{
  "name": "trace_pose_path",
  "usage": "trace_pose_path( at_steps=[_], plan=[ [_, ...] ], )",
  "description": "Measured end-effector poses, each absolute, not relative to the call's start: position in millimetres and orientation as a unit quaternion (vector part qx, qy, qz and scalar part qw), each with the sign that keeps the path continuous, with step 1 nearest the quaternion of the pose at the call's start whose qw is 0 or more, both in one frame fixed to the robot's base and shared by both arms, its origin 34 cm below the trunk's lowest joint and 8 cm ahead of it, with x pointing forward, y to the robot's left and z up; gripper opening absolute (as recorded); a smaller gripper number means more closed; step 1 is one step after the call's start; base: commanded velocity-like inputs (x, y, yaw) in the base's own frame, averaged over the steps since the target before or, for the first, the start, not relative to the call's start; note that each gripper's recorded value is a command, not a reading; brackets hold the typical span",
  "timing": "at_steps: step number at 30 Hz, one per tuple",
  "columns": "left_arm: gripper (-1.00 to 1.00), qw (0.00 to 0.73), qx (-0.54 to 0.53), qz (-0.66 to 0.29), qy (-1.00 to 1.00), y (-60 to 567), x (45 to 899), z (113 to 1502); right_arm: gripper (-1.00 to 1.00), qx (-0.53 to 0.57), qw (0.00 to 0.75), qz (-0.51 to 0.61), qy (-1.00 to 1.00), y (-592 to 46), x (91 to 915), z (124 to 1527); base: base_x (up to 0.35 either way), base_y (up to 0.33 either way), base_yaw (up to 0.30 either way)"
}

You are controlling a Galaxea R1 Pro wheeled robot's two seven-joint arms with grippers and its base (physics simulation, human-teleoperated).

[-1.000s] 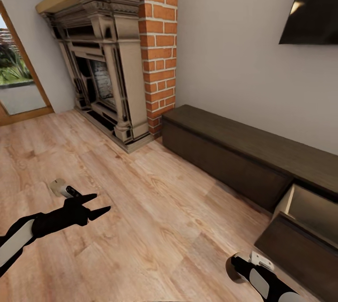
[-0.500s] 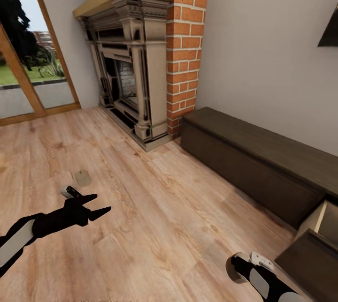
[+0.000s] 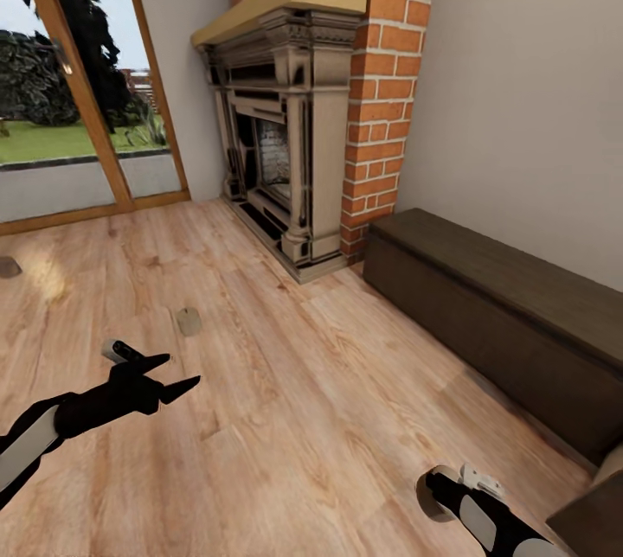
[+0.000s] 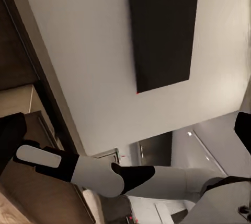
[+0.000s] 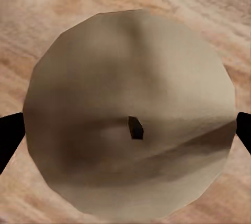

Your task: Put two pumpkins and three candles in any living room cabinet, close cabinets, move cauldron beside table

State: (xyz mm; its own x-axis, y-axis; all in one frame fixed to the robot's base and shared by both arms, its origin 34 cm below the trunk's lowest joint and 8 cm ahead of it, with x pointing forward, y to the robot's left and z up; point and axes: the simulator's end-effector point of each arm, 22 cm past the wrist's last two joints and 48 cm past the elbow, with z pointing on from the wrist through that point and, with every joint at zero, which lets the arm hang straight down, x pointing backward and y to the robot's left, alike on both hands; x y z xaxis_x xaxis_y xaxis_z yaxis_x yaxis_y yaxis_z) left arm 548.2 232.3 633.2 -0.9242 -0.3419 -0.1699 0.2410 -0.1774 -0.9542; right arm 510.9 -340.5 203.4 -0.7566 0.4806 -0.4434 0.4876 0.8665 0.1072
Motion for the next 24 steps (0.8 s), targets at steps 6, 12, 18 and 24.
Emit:
trace_pose_path(
  at_steps=[6, 12, 18, 24],
  plan=[
    [1.00, 0.199, -0.029, -0.769, 0.607, 232.8, 543.4, 648.9, -1.00, 0.259, 0.254, -0.004, 0.932, -341.5, 521.8, 218.4, 0.000, 0.000, 0.235],
    [1.00, 0.207, -0.016, -0.769, 0.604, 231.6, 538.2, 663.1, -1.00, 0.259, 0.272, -0.001, 0.927, -342.3, 531.8, 233.8, 0.000, 0.000, 0.216],
    [1.00, 0.215, -0.004, -0.769, 0.602, 230.6, 532.4, 676.9, -1.00, 0.259, 0.287, 0.003, 0.922, -342.5, 540.2, 248.8, 0.000, 0.000, 0.212],
    [1.00, 0.224, 0.008, -0.769, 0.599, 230.0, 526.6, 691.0, -1.00, 0.259, 0.302, 0.007, 0.917, -343.3, 548.2, 264.1, 0.000, 0.000, 0.212]
  ],
)
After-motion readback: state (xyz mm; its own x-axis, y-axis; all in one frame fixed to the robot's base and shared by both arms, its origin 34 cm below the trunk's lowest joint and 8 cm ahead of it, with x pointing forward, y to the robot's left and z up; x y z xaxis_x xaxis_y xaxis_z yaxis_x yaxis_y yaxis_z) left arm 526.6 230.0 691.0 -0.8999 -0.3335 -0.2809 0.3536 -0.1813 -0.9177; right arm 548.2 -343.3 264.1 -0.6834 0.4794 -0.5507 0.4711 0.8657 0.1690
